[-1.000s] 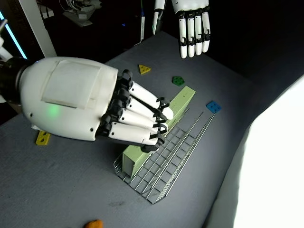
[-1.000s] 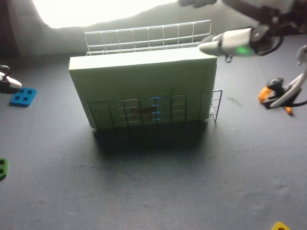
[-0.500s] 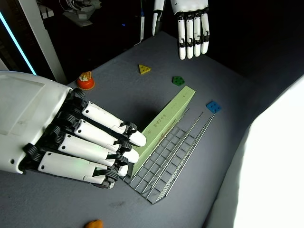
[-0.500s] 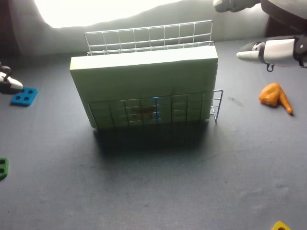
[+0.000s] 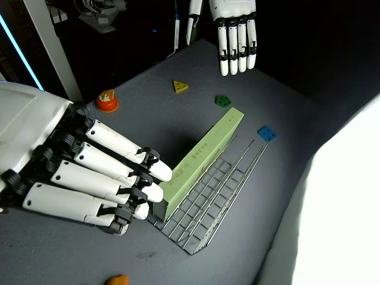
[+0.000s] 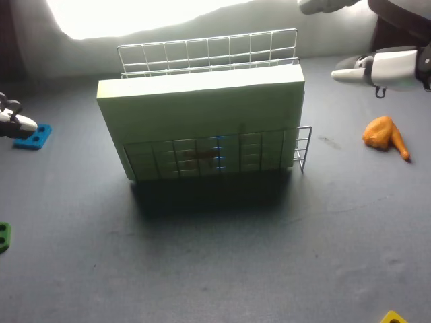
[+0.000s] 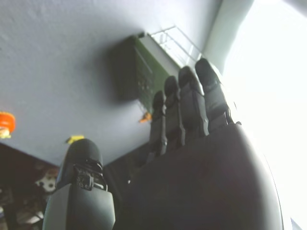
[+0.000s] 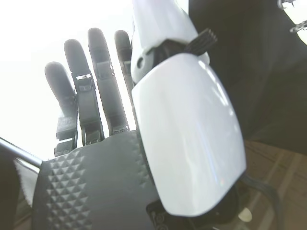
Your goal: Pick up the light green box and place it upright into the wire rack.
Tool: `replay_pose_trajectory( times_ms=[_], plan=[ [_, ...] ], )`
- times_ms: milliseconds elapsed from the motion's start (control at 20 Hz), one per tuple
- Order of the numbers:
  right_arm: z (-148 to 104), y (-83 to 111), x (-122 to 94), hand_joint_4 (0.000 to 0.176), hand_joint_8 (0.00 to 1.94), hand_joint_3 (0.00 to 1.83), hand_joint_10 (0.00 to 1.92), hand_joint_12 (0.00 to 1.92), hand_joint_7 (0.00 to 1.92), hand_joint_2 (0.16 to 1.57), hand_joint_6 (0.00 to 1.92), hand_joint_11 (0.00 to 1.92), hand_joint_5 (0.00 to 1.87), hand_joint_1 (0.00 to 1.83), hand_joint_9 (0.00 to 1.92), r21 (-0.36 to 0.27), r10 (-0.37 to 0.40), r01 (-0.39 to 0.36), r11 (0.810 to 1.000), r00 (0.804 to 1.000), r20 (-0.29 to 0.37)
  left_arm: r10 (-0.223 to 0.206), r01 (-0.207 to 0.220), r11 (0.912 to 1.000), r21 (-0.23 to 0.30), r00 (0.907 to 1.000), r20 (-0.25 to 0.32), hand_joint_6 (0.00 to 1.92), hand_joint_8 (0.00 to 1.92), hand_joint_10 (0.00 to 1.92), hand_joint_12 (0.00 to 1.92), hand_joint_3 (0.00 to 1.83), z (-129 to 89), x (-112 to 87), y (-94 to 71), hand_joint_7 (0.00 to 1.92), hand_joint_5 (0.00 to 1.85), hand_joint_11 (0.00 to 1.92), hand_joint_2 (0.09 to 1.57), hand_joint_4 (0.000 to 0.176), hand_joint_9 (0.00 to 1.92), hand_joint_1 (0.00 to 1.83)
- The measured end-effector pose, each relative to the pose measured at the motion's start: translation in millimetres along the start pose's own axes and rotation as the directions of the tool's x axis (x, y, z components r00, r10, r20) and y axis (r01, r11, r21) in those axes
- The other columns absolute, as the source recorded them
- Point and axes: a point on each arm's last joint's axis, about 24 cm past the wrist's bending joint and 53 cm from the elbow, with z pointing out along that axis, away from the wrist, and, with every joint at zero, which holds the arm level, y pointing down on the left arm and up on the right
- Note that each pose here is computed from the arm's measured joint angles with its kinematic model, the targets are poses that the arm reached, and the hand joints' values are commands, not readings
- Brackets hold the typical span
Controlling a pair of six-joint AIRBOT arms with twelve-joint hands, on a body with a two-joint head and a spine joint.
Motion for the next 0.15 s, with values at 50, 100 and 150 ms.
replay_pose_trajectory(
  times_ms=[50, 100, 150],
  plan=[
    [0.1, 0.5, 0.0, 0.0, 0.01, 0.0, 0.87, 1.6, 0.67, 1.08, 0.08, 0.09, 0.54, 1.01, 0.35, -0.002, 0.002, -0.002, 1.0, 1.0, 0.0, 0.0, 0.0, 1.0, 0.0, 1.0, -0.003, 0.0, 0.0, 0.0, 0.43, 0.0, 0.0, 0.7, 0.0, 0.23, 0.16, 0.0, 1.22, 0.007, 0.19, 0.15],
    [0.6, 2.5, -1.0, 0.0, 0.01, 0.0, 0.87, 1.6, 0.67, 1.08, 0.08, 0.09, 0.54, 1.01, 0.35, -0.006, 0.007, -0.007, 1.0, 1.0, 0.001, 0.0, 0.0, 1.0, 0.0, 1.0, -0.004, 0.0, 0.0, 0.0, 0.43, 0.0, 0.0, 1.0, 0.0, 0.23, 0.16, 0.0, 1.22, 0.007, 0.19, 0.15],
    [0.6, 2.6, -1.2, 0.0, 0.01, 0.0, 0.87, 1.6, 0.67, 1.07, 0.08, 0.1, 0.54, 1.02, 0.36, -0.007, 0.008, -0.008, 1.0, 1.0, 0.002, 0.0, 0.0, 1.0, 0.0, 1.0, -0.003, 0.0, 0.0, 0.0, 0.4, 0.0, 0.0, 0.7, 0.0, 0.22, 0.14, 0.0, 1.22, 0.014, 0.18, 0.14]
  ],
)
